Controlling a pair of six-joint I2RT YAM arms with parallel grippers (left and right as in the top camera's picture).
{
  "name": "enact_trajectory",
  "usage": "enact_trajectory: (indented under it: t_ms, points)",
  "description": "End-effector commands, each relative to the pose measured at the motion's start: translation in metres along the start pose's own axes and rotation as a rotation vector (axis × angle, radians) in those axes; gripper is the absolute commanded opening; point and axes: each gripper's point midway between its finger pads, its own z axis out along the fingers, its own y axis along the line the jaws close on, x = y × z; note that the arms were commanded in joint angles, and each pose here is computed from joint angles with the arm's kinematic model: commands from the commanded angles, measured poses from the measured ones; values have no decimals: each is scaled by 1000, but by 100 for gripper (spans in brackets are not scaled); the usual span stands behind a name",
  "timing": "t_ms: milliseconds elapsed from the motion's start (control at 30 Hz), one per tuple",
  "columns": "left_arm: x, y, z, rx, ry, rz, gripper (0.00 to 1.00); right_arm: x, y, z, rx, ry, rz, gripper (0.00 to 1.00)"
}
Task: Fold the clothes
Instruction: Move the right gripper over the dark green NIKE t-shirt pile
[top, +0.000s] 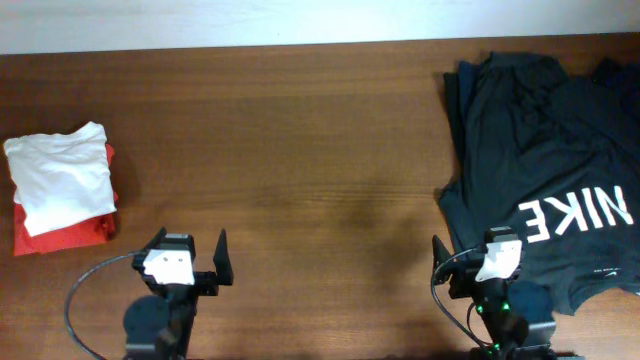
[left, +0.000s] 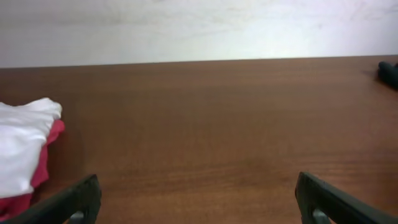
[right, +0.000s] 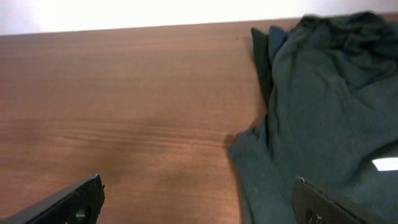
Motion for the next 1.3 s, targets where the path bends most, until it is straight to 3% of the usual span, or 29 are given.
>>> enact_trajectory:
  t_ms: [0,200,300,533,600,767,967,1167,1267]
  points:
    - [-20,0,3,2,48,-15,99,-22,9,-9,-26,44,18,99]
    - [-27,-2,21,10,215,-15,99,-33,9,-8,1,286,40,99]
    - [-29,-2,29,20,289,56,99,-36,9,-3,17,431,52,99]
    - [-35,-22,40,140,372,42,99,-27,4,32,64,763,78,99]
    - [-26,-22,43,143,415,44,99,-16,-6,45,109,808,65,99]
    - [-8,-22,48,144,487,38,99,16,-30,70,230,927,24,73]
    - [-6,-22,50,144,498,38,99,52,-53,91,377,1027,46,73]
    - [-6,-22,50,144,498,38,99,79,-58,105,397,1091,51,73]
    - [-6,-22,50,144,498,38,99,81,-58,108,396,1089,52,67]
